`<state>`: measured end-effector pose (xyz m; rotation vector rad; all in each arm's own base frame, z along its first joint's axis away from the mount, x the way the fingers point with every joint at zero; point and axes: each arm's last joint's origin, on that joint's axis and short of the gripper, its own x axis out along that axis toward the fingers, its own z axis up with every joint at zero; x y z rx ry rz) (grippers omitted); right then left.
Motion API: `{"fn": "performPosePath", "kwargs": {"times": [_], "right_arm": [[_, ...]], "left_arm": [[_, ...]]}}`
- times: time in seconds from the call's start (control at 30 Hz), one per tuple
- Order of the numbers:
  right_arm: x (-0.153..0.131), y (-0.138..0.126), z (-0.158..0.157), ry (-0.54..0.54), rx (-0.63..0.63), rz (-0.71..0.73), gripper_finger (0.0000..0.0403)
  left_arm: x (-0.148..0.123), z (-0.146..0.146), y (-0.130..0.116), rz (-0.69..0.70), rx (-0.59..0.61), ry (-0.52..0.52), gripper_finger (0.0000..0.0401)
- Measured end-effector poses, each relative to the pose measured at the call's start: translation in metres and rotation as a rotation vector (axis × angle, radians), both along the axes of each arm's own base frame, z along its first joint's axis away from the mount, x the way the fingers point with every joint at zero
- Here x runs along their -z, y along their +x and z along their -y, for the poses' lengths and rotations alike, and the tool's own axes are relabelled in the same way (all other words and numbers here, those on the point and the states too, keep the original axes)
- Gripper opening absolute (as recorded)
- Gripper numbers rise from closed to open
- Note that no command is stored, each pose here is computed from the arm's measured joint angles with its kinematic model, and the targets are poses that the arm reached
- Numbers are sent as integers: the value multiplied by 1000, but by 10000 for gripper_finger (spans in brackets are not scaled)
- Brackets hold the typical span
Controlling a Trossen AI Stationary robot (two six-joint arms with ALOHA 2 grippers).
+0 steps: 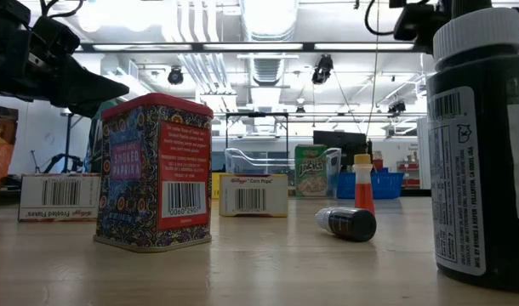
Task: Pick & Place Kitchen Items
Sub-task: Put the red cereal box into the transparent bin
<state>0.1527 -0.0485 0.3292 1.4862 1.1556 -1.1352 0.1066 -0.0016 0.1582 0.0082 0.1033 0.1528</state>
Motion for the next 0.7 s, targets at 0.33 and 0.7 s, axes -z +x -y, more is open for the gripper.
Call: {"fn": "performPosePath", "kwargs": {"times": [0.33,0.7], "right_arm": [[3,1,-1,-43,228,-60,278],[24,2,-7,-30,492,-177,323]], "left_arm": [[0,0,0,0,0,0,23],[0,0,0,0,0,0,23]]}}
